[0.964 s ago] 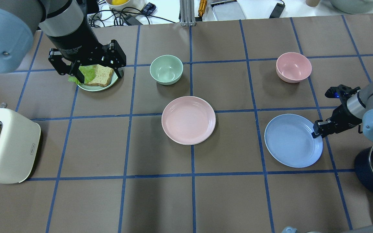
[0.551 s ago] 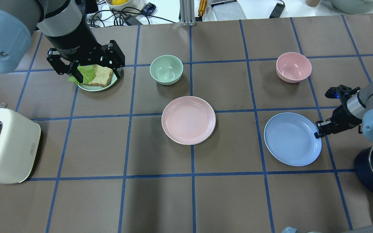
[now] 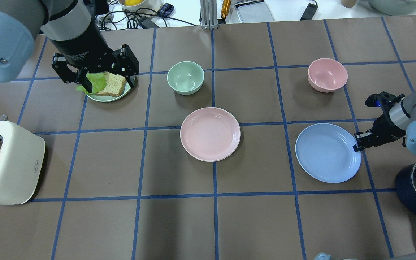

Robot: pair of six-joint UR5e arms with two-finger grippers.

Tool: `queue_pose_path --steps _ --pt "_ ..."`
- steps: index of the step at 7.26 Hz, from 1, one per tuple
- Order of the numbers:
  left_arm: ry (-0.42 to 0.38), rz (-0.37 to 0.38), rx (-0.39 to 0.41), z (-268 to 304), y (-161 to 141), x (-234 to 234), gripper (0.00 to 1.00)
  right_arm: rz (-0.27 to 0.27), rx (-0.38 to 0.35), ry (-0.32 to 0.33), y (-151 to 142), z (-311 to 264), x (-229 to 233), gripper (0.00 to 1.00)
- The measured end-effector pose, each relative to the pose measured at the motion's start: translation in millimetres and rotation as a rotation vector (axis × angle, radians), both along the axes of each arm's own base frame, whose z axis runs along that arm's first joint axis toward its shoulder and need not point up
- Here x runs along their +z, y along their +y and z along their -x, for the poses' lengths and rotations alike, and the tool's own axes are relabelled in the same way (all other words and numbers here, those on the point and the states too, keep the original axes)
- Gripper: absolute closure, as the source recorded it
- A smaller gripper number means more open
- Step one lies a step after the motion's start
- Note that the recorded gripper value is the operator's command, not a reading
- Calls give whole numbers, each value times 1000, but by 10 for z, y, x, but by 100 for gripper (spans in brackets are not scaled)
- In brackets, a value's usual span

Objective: Stack three plates with pink and blue
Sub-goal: 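Lift the blue plate with the right gripper and slide it toward the stack, then carry the blue plate over the pink plate and lower it with the right gripper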

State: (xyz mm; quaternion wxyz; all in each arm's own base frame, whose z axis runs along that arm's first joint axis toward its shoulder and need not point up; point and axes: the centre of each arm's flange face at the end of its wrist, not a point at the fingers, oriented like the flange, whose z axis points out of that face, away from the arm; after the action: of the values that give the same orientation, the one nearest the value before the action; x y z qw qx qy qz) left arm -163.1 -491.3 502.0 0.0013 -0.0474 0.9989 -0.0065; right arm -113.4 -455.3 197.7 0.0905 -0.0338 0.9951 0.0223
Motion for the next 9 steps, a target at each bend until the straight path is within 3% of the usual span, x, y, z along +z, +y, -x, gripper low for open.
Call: queue_pose_path --steps 2,5,7,9 --pt "-1 3 -1 -4 -4 17 0 4 -6 -8 -4 -13 121 100" --pt "1 6 0 -4 -6 29 0 -35 -31 -51 -30 -160 468 100" --pt "1 6 1 -4 -6 30 0 -52 -76 -81 -79 -453 683 100" --pt "0 7 1 -6 -5 33 0 -70 -136 -61 -173 -919 799 100"
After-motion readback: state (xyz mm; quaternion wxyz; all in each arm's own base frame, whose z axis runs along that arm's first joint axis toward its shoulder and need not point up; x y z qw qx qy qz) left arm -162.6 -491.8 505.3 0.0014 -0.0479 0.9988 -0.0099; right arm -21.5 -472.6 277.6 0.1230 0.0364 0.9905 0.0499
